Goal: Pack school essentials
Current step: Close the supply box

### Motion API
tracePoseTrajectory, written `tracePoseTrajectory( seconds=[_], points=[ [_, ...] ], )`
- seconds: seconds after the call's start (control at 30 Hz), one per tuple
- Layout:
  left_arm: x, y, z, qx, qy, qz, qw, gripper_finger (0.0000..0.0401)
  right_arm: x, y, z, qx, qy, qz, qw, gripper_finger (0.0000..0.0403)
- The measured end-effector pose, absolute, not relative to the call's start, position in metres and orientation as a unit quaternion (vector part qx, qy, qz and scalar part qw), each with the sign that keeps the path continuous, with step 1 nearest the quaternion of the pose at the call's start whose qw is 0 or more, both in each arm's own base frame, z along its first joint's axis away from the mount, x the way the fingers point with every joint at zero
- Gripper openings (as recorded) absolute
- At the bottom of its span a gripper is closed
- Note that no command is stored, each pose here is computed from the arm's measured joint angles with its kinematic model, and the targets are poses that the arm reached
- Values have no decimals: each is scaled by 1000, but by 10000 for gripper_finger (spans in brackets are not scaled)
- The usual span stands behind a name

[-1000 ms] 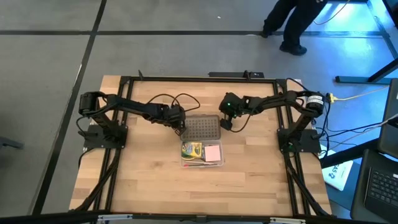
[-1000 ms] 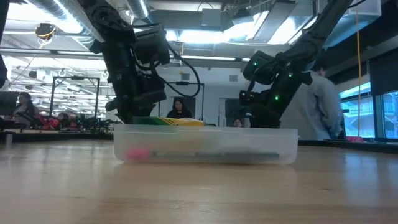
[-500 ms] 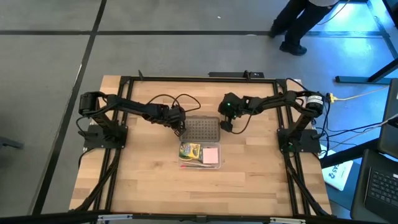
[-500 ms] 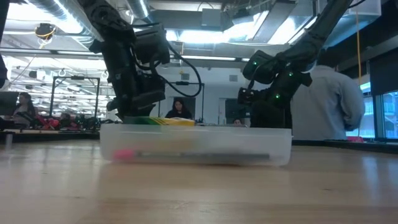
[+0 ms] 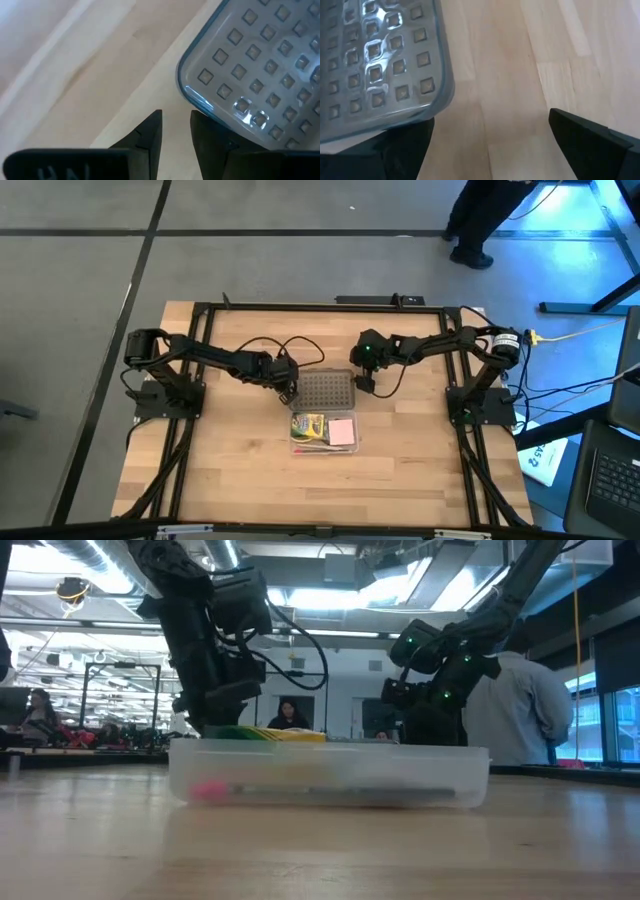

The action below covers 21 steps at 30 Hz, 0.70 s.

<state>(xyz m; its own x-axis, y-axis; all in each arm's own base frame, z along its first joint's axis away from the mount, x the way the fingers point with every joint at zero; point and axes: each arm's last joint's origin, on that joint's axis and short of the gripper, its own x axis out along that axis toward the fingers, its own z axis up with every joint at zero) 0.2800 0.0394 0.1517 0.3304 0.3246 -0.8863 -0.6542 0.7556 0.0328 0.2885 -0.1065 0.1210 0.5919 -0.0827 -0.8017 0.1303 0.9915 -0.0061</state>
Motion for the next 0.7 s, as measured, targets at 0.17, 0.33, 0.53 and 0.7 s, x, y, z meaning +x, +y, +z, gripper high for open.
tracePoseTrajectory(
  seconds=[0.17,0.33,0.53,0.7],
  points=[
    [280,36,152,-138,489,315,801,96,291,-100,122,13,443,-33,896,397],
    [281,31,153,-121,486,319,805,96,293,-96,122,-1,443,-22,896,397],
    [281,22,153,-108,487,310,810,96,293,-94,121,-6,443,-17,896,397],
    [282,13,154,-50,480,319,815,96,293,-94,122,-7,443,-17,896,397]
  ],
)
